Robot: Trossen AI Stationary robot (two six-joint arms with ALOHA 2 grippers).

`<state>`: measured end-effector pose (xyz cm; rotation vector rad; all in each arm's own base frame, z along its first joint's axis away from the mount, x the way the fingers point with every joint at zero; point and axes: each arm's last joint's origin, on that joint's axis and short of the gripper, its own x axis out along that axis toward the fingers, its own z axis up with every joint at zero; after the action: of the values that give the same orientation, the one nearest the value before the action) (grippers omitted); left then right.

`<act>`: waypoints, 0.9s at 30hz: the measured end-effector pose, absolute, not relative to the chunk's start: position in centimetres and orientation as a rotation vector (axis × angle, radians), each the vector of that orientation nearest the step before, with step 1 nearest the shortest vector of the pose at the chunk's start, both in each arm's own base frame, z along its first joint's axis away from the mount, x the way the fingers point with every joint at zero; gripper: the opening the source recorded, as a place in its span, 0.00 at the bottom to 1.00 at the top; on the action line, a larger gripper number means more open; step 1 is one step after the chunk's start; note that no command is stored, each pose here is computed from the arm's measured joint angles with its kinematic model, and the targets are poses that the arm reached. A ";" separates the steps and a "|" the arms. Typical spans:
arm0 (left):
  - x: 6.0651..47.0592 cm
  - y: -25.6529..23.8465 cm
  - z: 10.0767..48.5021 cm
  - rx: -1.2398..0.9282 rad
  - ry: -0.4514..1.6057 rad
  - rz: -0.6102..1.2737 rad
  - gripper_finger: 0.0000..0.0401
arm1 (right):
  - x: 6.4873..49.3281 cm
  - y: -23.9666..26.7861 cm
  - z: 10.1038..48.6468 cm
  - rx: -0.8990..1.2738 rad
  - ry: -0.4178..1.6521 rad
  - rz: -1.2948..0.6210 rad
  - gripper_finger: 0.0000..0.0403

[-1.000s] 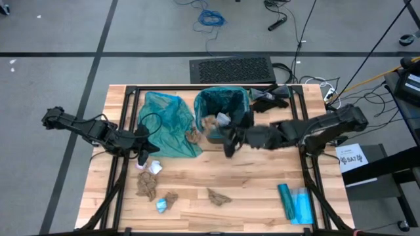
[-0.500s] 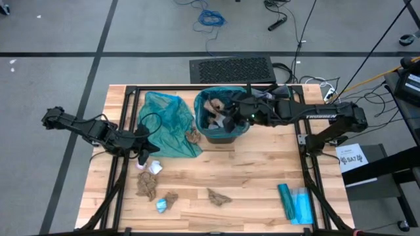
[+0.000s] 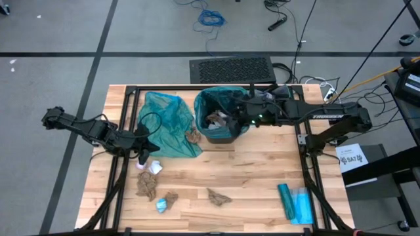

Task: Place trash/remove bag and relplace
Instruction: Put the brown napkin into the trash bin

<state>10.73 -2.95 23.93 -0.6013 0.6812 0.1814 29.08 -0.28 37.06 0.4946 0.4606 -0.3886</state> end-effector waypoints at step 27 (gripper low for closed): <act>10.8 -3.1 24.0 -0.628 0.692 0.155 0.00 | 32.2 16.7 26.6 0.506 0.839 -0.183 0.29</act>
<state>10.75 -3.06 23.96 -0.6275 0.6921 0.1546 32.20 16.71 26.62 0.5061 0.8390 -0.1831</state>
